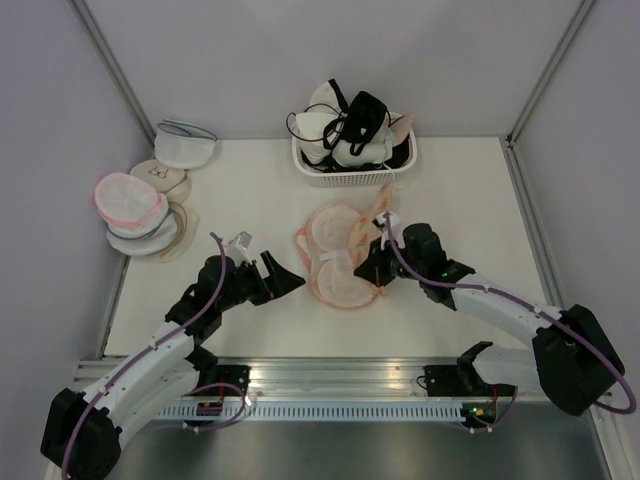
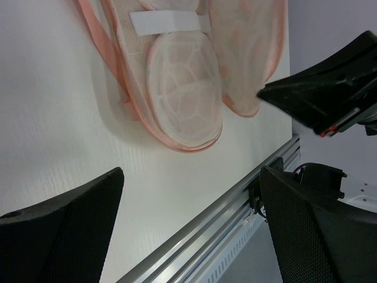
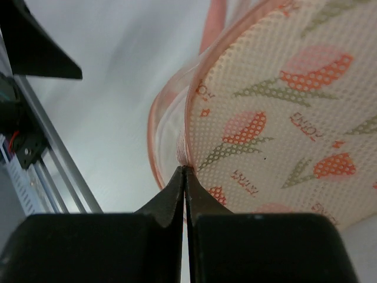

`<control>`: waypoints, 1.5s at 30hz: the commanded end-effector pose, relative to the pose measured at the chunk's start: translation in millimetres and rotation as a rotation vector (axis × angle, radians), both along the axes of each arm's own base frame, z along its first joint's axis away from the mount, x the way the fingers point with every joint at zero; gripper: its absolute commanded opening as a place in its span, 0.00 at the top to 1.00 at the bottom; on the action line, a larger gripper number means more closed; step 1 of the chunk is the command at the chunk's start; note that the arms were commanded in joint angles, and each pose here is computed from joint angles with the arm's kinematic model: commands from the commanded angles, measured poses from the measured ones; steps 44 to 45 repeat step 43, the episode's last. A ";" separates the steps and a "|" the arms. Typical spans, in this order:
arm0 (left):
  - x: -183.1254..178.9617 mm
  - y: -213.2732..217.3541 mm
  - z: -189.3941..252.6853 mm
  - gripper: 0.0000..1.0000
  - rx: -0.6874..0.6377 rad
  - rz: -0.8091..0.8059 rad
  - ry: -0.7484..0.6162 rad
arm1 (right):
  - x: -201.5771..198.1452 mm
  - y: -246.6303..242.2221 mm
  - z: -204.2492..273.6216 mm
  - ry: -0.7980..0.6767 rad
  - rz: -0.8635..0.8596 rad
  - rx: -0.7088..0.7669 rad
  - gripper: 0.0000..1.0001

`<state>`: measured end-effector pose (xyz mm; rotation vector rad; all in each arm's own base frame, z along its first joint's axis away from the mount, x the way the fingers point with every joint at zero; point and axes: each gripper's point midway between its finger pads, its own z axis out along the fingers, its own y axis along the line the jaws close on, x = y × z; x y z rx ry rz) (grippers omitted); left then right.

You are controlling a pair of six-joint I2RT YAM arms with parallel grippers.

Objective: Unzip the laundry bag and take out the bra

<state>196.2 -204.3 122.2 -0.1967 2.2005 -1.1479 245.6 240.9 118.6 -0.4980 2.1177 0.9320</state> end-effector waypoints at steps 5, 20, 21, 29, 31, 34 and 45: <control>-1.5 7.9 -4.8 0.00 -0.014 0.063 0.024 | -33.1 76.7 -2.9 -0.156 0.337 0.007 0.99; -3.7 7.9 0.0 0.00 -0.029 0.054 -0.002 | -21.6 74.6 43.8 -0.220 0.172 0.079 0.02; -2.4 7.0 5.2 0.00 -0.035 0.048 -0.025 | -19.2 70.4 53.9 -0.226 0.136 0.087 0.02; -3.9 -3.4 29.0 0.00 -0.061 -0.047 -0.148 | -10.8 17.9 77.4 -0.162 -0.136 -0.027 0.02; -6.5 -6.9 31.8 0.00 -0.062 -0.089 -0.179 | -14.3 4.9 81.6 -0.174 -0.179 -0.025 0.02; -11.8 -13.2 43.0 0.00 -0.081 -0.158 -0.247 | -18.8 -13.0 92.5 -0.194 -0.247 0.002 0.02; -10.5 -16.8 65.4 0.00 -0.080 -0.198 -0.335 | -40.7 -32.1 125.3 -0.252 -0.254 0.107 0.02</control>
